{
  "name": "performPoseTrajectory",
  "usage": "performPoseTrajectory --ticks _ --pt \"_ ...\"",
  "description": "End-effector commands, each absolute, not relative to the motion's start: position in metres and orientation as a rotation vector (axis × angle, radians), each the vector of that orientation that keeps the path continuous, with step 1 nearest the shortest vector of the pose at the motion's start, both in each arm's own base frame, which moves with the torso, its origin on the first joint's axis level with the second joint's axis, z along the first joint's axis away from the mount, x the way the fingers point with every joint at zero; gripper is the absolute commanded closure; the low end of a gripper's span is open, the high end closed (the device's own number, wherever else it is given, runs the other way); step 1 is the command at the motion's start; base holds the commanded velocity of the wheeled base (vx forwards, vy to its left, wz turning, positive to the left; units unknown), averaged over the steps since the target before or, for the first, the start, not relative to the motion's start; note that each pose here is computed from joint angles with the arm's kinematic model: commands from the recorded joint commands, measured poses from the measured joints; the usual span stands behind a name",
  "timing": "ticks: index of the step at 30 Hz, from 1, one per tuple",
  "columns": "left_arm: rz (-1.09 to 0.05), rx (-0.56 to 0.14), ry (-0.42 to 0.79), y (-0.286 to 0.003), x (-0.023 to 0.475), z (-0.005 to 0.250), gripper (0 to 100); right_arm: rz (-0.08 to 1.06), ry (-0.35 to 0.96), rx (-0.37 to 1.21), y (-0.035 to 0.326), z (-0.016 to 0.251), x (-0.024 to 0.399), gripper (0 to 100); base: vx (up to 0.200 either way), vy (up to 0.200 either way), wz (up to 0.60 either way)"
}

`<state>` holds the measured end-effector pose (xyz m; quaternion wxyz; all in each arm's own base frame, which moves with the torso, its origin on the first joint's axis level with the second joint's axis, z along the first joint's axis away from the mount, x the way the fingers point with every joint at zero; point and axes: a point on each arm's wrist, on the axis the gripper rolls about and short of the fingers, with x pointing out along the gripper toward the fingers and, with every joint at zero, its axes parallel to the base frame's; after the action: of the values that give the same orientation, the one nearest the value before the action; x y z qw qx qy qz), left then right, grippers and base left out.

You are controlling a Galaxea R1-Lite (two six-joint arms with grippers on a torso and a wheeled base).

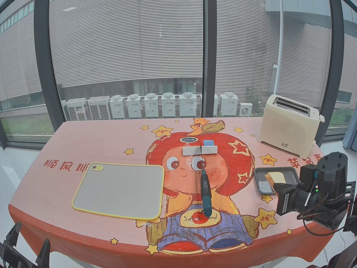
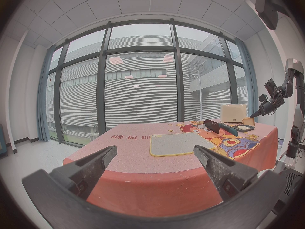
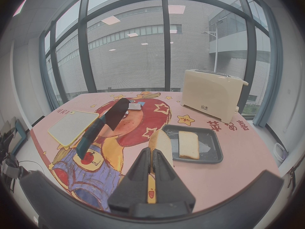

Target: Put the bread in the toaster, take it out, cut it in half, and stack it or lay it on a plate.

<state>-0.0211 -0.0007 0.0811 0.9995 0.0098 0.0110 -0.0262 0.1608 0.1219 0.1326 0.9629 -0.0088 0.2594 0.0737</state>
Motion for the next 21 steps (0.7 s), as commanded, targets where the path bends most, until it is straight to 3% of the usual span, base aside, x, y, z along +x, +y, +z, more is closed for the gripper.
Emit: performPoseTrajectory --ticks 1,21 --pt "-0.053 0.019 0.041 -0.001 -0.020 0.076 0 0.114 0.538 -0.031 0.118 0.129 0.168 100 0.000 0.000 0.00" --pt "-0.053 0.019 0.041 -0.001 -0.020 0.076 0 -0.013 0.574 -0.084 0.099 0.121 0.195 100 0.000 0.000 0.00"
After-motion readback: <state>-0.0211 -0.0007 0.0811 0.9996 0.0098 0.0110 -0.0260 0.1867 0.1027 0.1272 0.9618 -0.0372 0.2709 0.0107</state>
